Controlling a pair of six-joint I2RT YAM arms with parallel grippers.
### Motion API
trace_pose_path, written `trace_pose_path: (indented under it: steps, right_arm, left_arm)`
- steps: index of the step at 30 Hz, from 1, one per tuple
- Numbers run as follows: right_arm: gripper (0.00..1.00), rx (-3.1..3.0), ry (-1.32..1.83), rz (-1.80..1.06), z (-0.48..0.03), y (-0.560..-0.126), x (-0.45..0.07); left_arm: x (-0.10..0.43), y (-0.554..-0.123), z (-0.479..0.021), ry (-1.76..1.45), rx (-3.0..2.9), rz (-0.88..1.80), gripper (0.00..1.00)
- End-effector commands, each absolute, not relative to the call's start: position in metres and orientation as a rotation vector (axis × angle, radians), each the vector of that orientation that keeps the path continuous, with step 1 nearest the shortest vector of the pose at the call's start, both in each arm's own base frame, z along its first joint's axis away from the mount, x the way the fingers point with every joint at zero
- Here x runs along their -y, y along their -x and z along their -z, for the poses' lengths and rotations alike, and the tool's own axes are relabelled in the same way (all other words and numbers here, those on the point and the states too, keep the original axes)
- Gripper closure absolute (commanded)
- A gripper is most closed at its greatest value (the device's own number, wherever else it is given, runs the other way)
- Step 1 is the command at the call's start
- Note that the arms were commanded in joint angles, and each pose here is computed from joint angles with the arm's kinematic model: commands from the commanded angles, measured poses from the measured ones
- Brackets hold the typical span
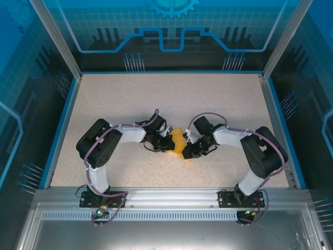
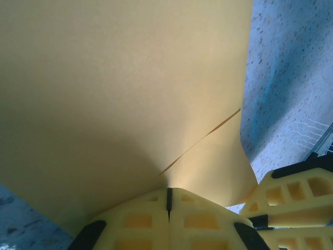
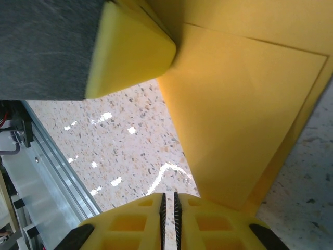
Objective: Fold a paper plane with a square sheet of paper (fold left side to right side)
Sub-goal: Third fold the triangle at the center of the table.
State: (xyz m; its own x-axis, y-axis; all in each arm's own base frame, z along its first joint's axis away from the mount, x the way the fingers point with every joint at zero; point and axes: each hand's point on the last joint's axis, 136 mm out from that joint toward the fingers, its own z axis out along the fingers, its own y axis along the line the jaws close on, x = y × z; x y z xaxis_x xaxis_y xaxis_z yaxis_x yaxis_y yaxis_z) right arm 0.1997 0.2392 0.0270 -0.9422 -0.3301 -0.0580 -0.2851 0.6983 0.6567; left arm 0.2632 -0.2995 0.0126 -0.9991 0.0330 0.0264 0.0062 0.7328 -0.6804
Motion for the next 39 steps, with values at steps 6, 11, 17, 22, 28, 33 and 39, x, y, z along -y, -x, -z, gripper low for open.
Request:
trace_pose_path:
  steps: [6,11,17,22,28,33,39]
  right_arm:
    - [0.85,2.812,-0.435,0.992,-0.010,-0.187,-0.226]
    - [0.85,2.813,-0.421,0.965,-0.005,-0.184,-0.222]
    - [0.85,2.817,-0.378,0.937,0.001,-0.179,-0.214]
    - [0.86,2.854,-0.386,0.982,-0.011,-0.181,-0.213]
    - [0.87,2.937,-0.470,1.010,-0.045,-0.190,-0.218]
    - [0.87,2.959,-0.434,0.942,-0.036,-0.197,-0.222]
    - [0.94,2.970,-0.349,0.839,-0.017,-0.200,-0.216]
  left_arm:
    - [0.280,-0.251,0.021,-0.005,2.917,-0.925,0.98]
    - [0.279,-0.251,0.022,-0.008,2.918,-0.920,0.99]
    - [0.279,-0.251,0.022,-0.008,2.920,-0.918,0.98]
    - [0.279,-0.252,0.022,-0.010,2.921,-0.917,0.99]
    - [0.280,-0.254,0.018,-0.008,2.926,-0.929,0.99]
    - [0.281,-0.254,0.017,-0.005,2.927,-0.931,0.98]
    - [0.281,-0.254,0.016,-0.002,2.928,-0.934,0.99]
